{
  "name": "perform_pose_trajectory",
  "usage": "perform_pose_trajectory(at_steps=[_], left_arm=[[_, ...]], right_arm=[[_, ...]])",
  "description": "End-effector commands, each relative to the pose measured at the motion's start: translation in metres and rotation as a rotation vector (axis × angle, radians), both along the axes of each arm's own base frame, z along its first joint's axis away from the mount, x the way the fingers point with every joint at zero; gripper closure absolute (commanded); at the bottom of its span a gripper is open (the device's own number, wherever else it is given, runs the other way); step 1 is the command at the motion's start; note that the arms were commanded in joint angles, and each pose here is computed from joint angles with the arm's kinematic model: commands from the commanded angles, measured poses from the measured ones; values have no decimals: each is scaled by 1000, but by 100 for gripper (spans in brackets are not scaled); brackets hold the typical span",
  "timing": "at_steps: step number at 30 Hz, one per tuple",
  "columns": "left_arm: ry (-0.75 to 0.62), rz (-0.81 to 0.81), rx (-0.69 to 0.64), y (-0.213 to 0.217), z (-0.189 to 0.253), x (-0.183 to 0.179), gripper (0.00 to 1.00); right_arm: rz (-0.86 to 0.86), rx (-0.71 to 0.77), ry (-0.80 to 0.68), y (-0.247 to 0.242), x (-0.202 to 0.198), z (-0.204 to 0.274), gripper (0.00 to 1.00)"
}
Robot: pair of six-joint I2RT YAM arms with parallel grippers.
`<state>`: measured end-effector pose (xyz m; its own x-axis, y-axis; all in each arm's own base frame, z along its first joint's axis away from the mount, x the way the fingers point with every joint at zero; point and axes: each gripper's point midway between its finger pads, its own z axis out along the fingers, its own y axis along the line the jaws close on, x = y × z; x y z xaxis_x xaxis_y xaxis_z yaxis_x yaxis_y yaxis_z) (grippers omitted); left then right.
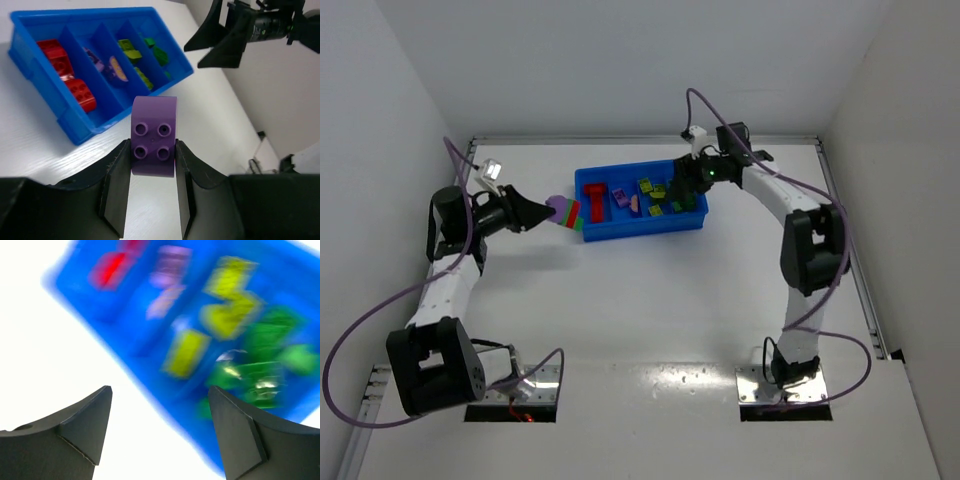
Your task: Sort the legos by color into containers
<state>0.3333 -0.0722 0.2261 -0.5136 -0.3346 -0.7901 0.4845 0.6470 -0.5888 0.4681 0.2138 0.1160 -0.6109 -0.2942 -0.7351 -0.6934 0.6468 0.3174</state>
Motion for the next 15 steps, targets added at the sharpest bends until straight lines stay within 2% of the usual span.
perform_pose_trajectory(at_steps=[1, 2, 3, 6, 8, 10, 15], left_arm=[[-74, -109, -163, -20, 33, -10, 100], [-60, -121, -186, -25, 32, -11, 100], [-49, -120, -210, -28, 34, -11, 100], [12, -98, -254, -27, 27, -7, 100], [-6, -131, -278, -32, 33, -10, 100], [-25, -161, -326, -38, 43, -16, 100], [-7, -263, -370, -54, 50, -31, 100]], right_arm=[[208, 355, -33, 32, -59, 93, 22], [268, 389, -104, 45, -74, 115, 22], [282, 394, -75, 51, -93, 103, 22], [337, 384, -161, 74, -130, 114, 22], [376, 388, -155, 86, -144, 115, 22], [422, 421, -106, 100, -162, 119, 22], [467, 538, 27, 117, -174, 121, 22]])
